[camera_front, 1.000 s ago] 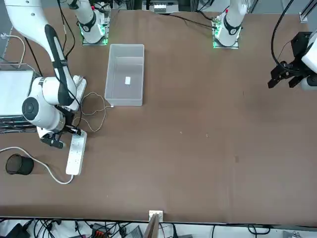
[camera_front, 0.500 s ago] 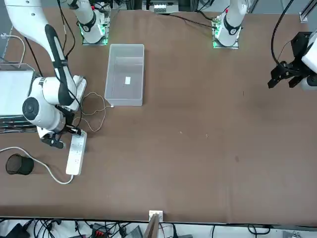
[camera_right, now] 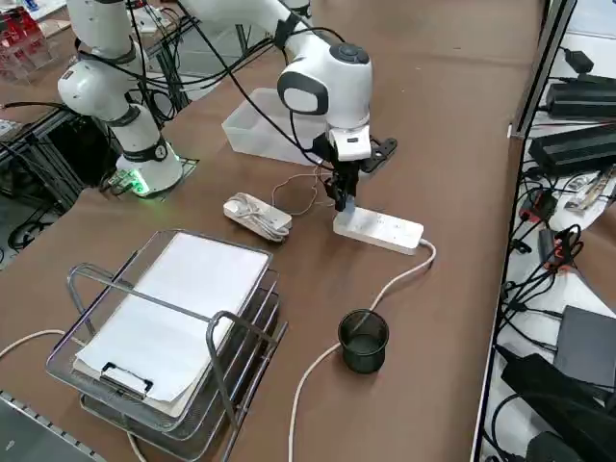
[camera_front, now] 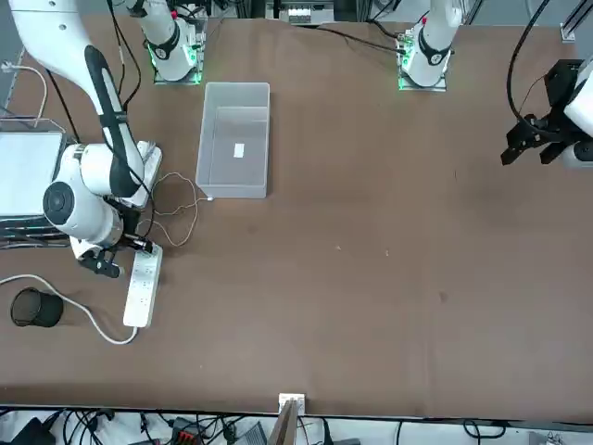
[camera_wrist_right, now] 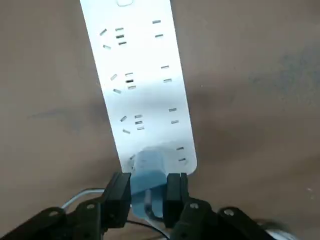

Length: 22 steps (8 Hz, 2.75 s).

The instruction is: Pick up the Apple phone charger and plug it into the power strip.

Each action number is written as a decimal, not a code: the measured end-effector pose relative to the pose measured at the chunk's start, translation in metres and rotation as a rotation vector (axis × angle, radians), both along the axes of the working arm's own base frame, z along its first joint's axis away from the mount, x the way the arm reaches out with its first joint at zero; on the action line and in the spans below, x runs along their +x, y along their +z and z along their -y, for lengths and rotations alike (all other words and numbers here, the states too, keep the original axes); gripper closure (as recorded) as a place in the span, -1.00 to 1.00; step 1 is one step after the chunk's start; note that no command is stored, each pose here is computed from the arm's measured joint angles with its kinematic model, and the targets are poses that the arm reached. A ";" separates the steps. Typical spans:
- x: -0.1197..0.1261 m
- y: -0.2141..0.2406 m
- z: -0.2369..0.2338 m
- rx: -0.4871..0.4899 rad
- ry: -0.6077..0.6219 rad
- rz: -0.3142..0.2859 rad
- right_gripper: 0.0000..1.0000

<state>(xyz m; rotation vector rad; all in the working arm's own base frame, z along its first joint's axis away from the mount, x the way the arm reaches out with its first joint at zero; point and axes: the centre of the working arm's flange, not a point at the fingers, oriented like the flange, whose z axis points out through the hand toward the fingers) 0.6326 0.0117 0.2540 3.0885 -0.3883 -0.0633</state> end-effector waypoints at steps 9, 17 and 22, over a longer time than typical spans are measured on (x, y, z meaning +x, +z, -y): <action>0.002 0.000 -0.001 0.001 0.020 0.014 0.27; 0.000 -0.002 -0.001 0.000 0.023 0.027 0.27; -0.001 -0.003 0.000 -0.001 0.027 0.060 0.27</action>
